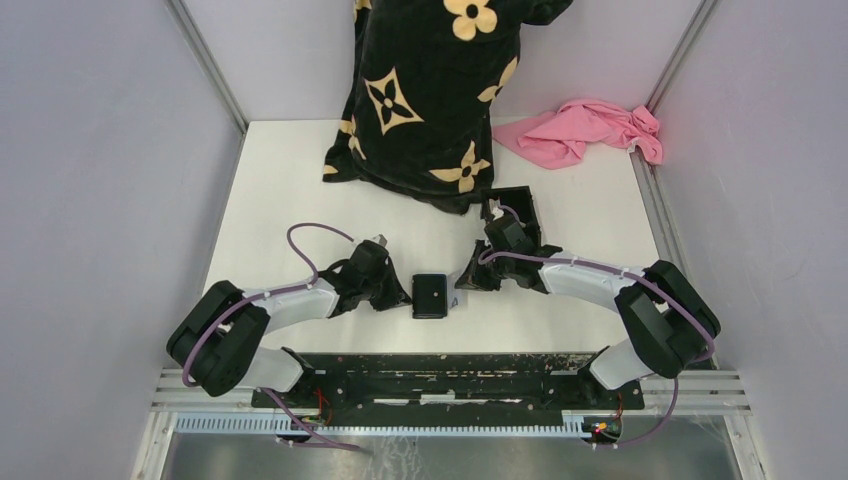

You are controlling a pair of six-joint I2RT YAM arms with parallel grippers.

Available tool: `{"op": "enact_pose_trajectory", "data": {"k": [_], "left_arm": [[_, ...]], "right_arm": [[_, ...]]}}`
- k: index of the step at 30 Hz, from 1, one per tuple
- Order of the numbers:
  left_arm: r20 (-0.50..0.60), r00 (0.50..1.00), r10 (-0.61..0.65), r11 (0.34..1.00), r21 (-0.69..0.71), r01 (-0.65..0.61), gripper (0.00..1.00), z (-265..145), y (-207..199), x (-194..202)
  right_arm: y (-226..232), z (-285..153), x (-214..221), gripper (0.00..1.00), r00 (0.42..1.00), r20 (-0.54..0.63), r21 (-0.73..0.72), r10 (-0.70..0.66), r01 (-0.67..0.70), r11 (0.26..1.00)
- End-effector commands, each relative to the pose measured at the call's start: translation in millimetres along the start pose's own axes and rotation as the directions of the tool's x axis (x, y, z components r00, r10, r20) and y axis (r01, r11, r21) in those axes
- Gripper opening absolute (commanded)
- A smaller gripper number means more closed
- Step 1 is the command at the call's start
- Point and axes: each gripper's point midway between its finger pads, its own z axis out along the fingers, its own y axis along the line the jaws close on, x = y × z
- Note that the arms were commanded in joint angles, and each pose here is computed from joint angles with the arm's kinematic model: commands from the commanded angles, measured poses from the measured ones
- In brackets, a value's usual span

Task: Put the credit cards into the card holder
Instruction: Open the card holder at the center of the board.

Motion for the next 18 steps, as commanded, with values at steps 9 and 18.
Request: {"op": "enact_pose_trajectory", "data": {"k": [9, 18], "left_arm": [[0.037, 0.999, 0.025, 0.999, 0.024, -0.026, 0.03, 0.1, -10.3, -8.8], [0.037, 0.999, 0.019, 1.0, 0.02, -0.02, 0.03, -1.6, -7.3, -6.7]], "right_arm": [[19.3, 1.2, -5.5, 0.01, 0.999, 0.007, -0.15, 0.036, -0.034, 0.988], [21.9, 2.3, -3.3, 0.01, 0.999, 0.0, -0.189, 0.046, -0.045, 0.981]]}}
